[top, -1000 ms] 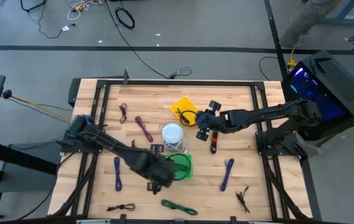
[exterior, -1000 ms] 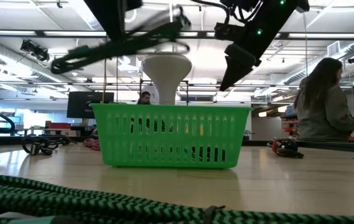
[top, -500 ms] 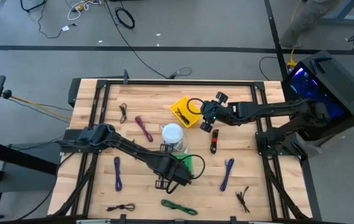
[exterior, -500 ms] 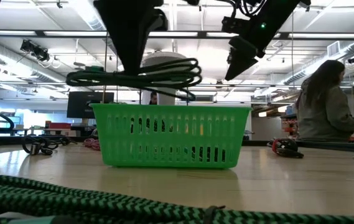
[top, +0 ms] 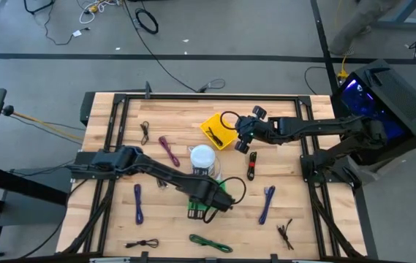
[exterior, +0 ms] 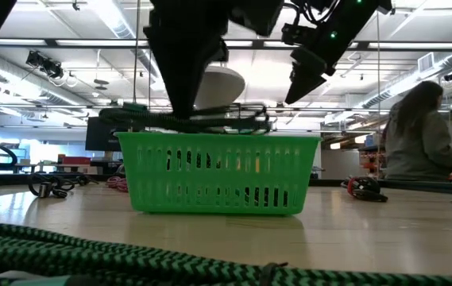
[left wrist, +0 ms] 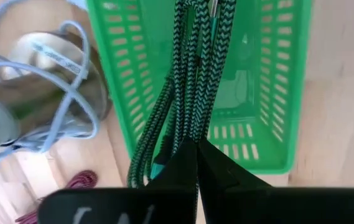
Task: Pick & Place USB Port
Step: Put the top green and black USB cable into the green bin, then put the black USB cable into the yellow bin
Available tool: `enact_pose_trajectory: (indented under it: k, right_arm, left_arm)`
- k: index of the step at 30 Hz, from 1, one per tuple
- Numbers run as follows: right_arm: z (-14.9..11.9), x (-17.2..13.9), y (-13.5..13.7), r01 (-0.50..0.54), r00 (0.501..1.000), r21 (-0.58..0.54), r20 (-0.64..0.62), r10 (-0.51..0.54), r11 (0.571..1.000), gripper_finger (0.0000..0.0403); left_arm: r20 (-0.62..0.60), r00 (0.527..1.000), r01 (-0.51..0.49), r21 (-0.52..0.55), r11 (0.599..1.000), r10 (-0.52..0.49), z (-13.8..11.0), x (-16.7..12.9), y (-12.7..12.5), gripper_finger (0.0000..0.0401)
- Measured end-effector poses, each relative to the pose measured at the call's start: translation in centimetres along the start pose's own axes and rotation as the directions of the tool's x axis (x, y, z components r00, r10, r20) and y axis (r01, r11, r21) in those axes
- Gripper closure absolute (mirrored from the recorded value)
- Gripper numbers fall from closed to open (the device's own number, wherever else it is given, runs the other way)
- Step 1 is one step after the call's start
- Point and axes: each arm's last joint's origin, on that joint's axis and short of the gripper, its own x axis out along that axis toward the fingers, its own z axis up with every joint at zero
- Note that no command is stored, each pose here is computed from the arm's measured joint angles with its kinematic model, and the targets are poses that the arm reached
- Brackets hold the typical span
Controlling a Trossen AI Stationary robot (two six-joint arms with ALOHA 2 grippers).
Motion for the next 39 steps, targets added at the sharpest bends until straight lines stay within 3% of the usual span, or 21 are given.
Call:
enact_pose_trajectory:
  k: [5, 20, 30, 35, 39]
  right_arm:
    - [0.1, 0.1, -0.1, -0.014, 1.0, 0.002, 0.009, 0.014, 1.0, 0.0268]
    - [0.3, 0.1, -0.2, -0.014, 1.0, -0.003, 0.025, 0.014, 1.0, 0.0268]
    - [0.3, 0.1, -0.2, -0.021, 0.999, -0.002, 0.024, 0.021, 1.0, 0.0268]
    - [0.2, 0.2, -0.1, -0.021, 0.999, 0.001, 0.025, 0.021, 1.0, 0.0268]
    - [-1.1, 1.0, 0.2, -0.02, 1.0, -0.002, -0.015, 0.02, 1.0, 0.0268]
  left_arm:
    - [-0.036, 0.999, -0.003, 0.025, 1.0, 0.004, -0.1, 0.5, -0.1, 0.0401]
    - [0.018, 0.999, 0.04, 0.052, 0.998, -0.041, 0.5, 0.5, -0.2, 0.0365]
    - [0.044, 0.997, -0.064, 0.046, 0.997, 0.062, 0.6, 0.3, 0.3, 0.0289]
    - [0.011, 0.976, -0.219, 0.017, 0.975, 0.219, -0.4, -2.2, 1.3, 0.0287]
    - [0.084, 0.967, -0.243, 0.006, 0.97, 0.242, -1.2, -4.6, 1.5, 0.0296]
